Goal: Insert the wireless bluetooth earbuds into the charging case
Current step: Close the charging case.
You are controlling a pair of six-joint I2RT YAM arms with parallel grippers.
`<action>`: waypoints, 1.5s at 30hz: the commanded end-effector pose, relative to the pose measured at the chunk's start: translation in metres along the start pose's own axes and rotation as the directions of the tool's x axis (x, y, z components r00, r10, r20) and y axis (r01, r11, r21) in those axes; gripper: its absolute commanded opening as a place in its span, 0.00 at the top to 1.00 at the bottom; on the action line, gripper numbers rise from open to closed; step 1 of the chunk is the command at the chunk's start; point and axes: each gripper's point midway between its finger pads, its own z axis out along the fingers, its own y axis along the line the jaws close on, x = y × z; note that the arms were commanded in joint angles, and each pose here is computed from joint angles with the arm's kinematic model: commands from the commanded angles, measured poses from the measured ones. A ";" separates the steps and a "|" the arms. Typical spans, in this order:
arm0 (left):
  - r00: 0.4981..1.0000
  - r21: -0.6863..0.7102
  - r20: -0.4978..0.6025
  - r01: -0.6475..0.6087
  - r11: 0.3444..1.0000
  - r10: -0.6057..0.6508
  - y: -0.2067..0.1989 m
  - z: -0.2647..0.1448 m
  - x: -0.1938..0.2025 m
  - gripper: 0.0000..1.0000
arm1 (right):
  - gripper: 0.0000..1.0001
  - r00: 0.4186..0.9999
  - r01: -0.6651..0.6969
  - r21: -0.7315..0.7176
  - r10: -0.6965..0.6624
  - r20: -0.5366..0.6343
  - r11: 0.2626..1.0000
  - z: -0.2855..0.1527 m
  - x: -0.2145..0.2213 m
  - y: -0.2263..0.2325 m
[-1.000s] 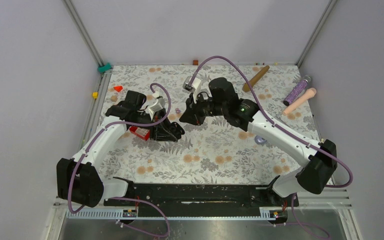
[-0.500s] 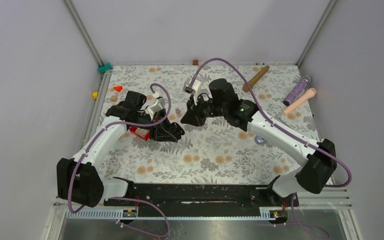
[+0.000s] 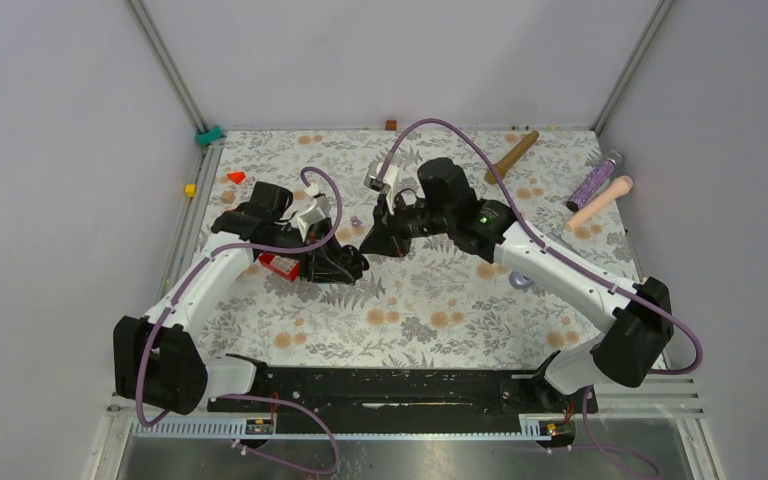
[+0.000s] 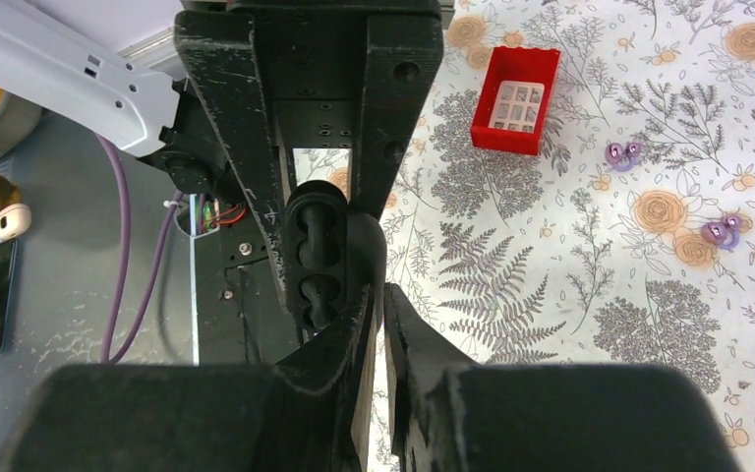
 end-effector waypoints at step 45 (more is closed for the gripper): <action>0.998 0.031 0.030 -0.064 0.997 0.063 -0.006 0.001 -0.009 1.00 | 0.85 1.000 0.026 -0.173 -0.023 0.020 0.985 -0.003 -0.007 0.036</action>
